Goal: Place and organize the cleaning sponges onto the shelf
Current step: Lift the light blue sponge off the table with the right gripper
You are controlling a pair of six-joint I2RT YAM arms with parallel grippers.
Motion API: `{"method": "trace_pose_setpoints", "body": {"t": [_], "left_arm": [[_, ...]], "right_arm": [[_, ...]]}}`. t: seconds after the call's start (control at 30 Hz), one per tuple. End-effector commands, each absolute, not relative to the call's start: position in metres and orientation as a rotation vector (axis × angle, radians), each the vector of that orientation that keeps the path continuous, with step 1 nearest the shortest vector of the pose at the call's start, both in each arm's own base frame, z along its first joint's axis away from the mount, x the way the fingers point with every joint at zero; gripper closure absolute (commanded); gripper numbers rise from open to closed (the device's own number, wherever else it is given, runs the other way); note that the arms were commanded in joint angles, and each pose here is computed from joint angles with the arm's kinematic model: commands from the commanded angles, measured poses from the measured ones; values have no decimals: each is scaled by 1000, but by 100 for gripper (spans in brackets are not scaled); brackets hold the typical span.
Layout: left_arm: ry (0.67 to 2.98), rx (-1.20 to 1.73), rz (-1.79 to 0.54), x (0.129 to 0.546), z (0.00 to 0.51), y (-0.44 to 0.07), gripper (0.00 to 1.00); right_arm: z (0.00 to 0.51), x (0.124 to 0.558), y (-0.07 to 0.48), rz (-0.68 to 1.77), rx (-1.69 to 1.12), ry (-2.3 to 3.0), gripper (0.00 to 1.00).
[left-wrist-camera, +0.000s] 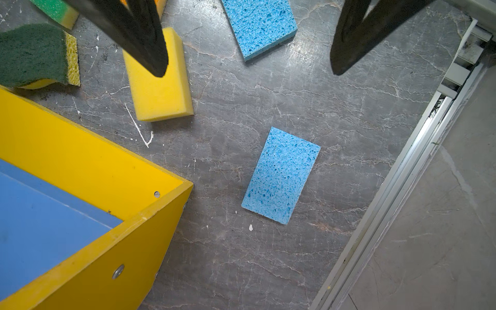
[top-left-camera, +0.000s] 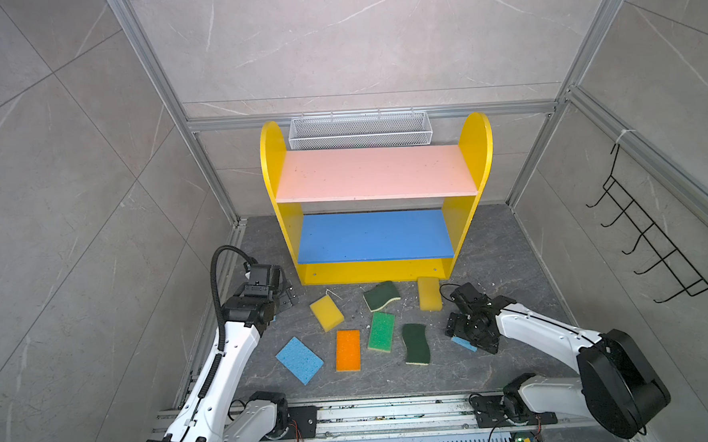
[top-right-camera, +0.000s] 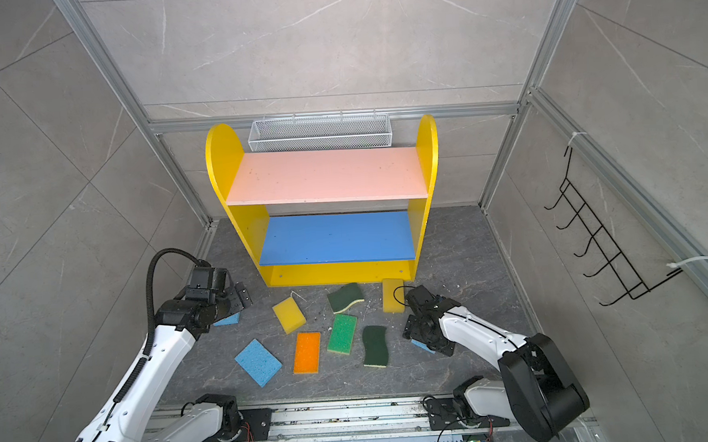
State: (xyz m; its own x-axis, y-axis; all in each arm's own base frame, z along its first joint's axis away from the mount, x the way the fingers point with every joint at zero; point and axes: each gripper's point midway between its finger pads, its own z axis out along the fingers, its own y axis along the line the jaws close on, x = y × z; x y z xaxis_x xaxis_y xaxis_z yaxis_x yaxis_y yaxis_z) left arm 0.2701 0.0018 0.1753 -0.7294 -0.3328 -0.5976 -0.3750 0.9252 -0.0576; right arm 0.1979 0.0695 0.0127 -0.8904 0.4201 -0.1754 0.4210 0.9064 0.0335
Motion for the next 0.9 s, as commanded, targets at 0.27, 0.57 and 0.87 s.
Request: {"method": "trace_pose_setpoints", "body": {"t": [0.27, 0.57, 0.87], "left_arm": [[2435, -485, 76, 275, 183, -1, 3], [2422, -485, 84, 273, 189, 1, 3], [2408, -478, 69, 271, 198, 1, 3]], "right_arm": [[1, 198, 70, -16, 655, 2905, 22], [2, 191, 76, 40, 614, 2937, 35], [36, 192, 78, 91, 521, 2906, 37]]}}
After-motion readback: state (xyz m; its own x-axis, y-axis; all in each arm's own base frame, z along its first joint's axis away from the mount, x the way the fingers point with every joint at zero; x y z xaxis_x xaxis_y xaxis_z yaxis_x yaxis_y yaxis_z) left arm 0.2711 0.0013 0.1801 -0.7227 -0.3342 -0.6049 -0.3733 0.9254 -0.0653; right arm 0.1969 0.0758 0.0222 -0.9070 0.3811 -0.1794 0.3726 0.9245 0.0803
